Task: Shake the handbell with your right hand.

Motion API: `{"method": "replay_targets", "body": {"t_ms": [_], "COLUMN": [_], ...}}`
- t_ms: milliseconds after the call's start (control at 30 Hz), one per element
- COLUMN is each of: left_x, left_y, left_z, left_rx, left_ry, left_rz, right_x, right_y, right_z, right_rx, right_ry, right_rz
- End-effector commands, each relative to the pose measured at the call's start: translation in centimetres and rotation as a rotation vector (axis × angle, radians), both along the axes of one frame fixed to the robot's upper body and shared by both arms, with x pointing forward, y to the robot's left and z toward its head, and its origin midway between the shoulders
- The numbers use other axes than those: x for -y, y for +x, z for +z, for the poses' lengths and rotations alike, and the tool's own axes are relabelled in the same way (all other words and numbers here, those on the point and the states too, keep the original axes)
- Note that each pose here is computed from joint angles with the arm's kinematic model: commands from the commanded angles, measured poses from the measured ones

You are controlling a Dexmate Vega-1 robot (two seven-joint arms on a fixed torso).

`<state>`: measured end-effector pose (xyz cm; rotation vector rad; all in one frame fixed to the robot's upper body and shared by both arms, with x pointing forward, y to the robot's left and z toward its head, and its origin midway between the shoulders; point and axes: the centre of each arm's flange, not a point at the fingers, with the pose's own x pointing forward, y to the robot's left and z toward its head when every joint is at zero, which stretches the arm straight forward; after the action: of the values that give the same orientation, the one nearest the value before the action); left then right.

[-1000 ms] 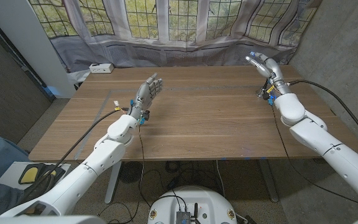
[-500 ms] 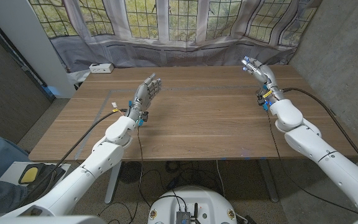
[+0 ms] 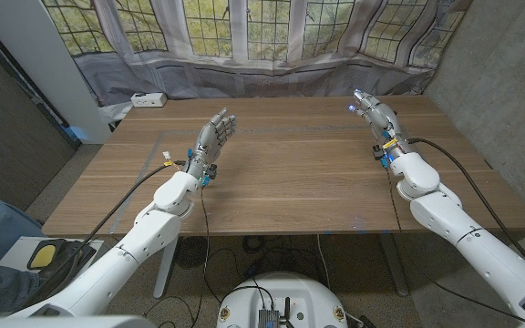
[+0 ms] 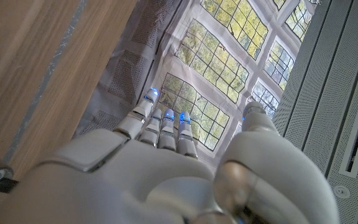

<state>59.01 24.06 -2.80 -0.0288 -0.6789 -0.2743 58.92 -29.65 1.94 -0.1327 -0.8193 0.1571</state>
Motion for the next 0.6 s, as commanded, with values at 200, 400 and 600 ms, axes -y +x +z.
{"method": "replay_targets", "body": {"t_ms": [200,400,600], "left_x": [-0.1,-0.4,-0.3], "left_y": [-0.2,-0.3,-0.5], "left_z": [-0.8,-1.1,-1.3], "left_rx": [-0.008,-0.009,-0.009], "left_ry": [-0.007,-0.014,-0.010], "left_rz": [-0.005,0.001,0.006], "right_x": [-1.1,-1.4,-1.6], "right_y": [1.1,1.6,1.9], "right_z": [-1.5,-2.0,-2.3], "right_rx": [-0.055,-0.073,-0.084], "right_ry": [0.037,0.034,0.041], "right_rz": [0.102,0.124,0.136]}}
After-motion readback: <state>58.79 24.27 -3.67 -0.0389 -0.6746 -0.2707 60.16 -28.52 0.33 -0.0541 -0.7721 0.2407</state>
